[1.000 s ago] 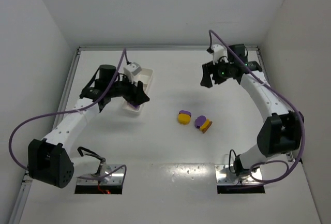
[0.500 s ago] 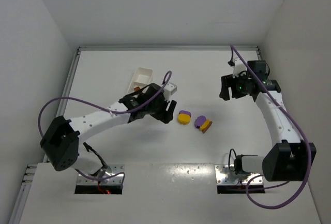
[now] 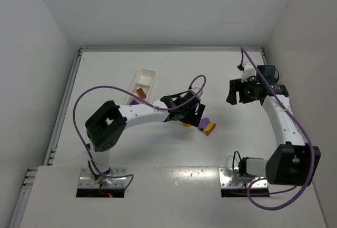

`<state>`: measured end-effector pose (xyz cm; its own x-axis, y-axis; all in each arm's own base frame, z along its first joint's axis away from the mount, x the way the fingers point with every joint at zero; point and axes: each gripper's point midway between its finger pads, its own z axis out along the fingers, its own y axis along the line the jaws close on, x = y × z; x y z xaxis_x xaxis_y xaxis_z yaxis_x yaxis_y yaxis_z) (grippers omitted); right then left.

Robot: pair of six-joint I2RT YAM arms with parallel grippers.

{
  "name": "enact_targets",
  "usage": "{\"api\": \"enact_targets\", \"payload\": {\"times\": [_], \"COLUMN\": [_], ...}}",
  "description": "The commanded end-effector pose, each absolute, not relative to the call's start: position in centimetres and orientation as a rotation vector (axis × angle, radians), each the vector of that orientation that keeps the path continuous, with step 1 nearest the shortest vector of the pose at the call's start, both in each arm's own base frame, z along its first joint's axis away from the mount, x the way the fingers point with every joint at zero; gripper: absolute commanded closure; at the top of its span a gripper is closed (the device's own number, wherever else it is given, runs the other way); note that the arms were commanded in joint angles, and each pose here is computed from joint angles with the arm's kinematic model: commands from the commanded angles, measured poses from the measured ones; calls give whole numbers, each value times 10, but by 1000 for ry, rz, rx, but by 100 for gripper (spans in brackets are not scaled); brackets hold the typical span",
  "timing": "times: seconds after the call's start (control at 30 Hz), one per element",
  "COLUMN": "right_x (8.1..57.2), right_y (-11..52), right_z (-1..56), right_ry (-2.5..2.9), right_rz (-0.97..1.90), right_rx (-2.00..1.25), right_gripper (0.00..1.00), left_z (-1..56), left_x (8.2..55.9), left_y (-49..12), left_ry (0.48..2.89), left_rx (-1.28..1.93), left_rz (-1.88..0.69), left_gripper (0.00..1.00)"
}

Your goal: Sort the legos into containers by color

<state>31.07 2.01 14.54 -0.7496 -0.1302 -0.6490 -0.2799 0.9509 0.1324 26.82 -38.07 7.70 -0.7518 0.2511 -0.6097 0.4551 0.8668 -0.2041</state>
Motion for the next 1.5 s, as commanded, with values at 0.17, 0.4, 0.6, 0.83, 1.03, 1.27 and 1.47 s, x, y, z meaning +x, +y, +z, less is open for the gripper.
{"api": "enact_targets", "payload": {"times": [0.17, 0.4, 0.6, 0.83, 1.03, 1.27, 1.47], "right_x": [315, 316, 316, 317, 318, 318, 318], "right_y": [21, 18, 15, 11, 10, 10, 6], "right_z": [146, 141, 142, 138, 135, 134, 131], "right_ry": [2378, 2385, 2376, 2380, 2384, 2380, 2385], "right_rz": [387, 441, 451, 495, 533, 552, 549], "right_rx": [-273, -254, -248, -240, -222, -226, -223], "right_gripper": [28, 28, 28, 28, 28, 28, 28], "left_z": [80, 74, 54, 41, 35, 37, 30], "left_x": [269, 273, 277, 283, 292, 299, 296], "left_y": [-396, -396, -391, -385, -380, -384, -380], "left_ry": [2439, 2441, 2480, 2507, 2521, 2518, 2536], "left_rx": [483, 476, 461, 434, 399, 387, 380], "left_rz": [-461, -431, -380, -353, -339, -353, -340], "left_gripper": [4, 4, 4, 4, 8, 17, 36]}}
